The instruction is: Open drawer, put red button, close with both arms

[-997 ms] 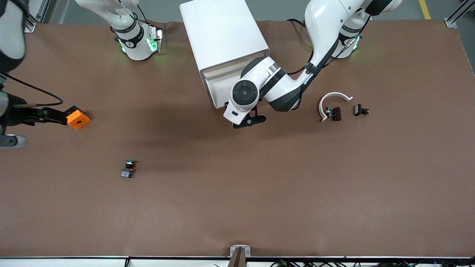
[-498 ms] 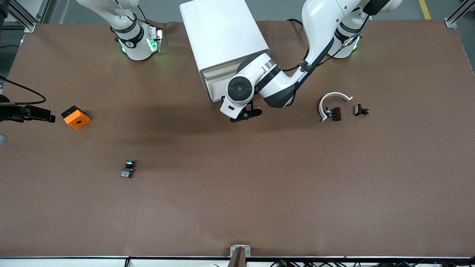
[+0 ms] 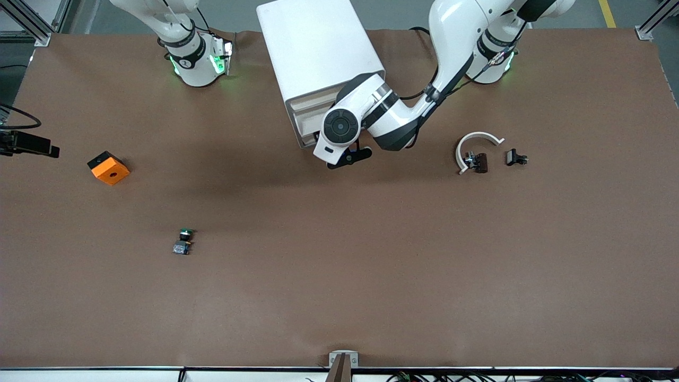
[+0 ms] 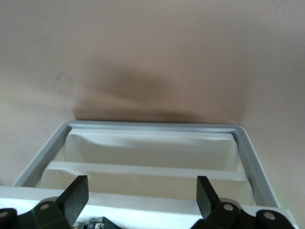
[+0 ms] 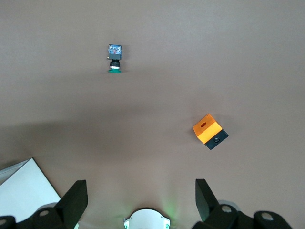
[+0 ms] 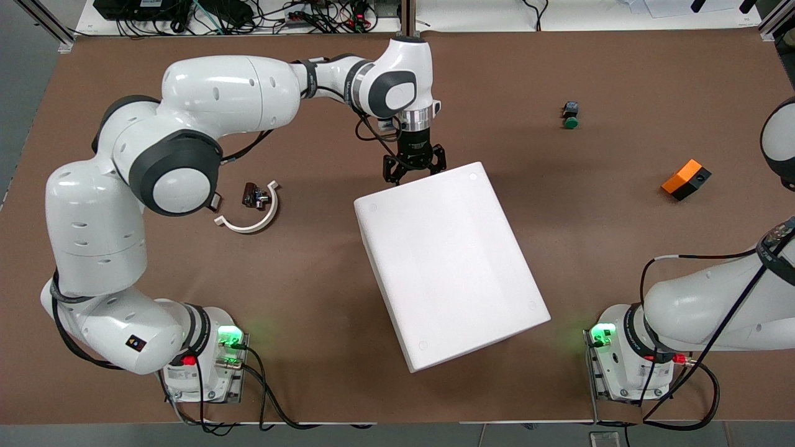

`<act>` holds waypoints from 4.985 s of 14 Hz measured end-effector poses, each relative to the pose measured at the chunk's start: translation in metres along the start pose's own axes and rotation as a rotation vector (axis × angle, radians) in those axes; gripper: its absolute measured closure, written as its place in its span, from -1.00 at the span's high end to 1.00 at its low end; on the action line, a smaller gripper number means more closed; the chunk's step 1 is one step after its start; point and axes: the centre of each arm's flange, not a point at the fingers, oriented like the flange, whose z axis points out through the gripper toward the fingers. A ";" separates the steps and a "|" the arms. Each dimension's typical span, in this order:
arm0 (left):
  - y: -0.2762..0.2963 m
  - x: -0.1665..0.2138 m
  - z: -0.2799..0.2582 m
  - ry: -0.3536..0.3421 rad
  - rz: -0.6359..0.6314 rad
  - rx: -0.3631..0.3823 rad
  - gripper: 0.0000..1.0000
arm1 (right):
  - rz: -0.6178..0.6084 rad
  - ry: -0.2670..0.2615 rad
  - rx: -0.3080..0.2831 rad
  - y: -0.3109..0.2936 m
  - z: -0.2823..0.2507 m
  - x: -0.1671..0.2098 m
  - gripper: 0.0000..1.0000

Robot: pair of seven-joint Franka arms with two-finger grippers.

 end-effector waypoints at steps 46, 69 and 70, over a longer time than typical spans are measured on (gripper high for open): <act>-0.338 0.159 -0.243 0.317 0.222 -0.056 1.00 | -0.018 0.155 -0.001 -0.010 -0.053 -0.128 1.00; -0.529 0.103 -0.365 0.514 0.341 -0.039 1.00 | -0.021 0.152 -0.002 -0.011 -0.049 -0.126 1.00; -0.526 0.102 -0.366 0.516 0.347 -0.040 1.00 | -0.021 0.154 -0.002 -0.011 -0.050 -0.126 1.00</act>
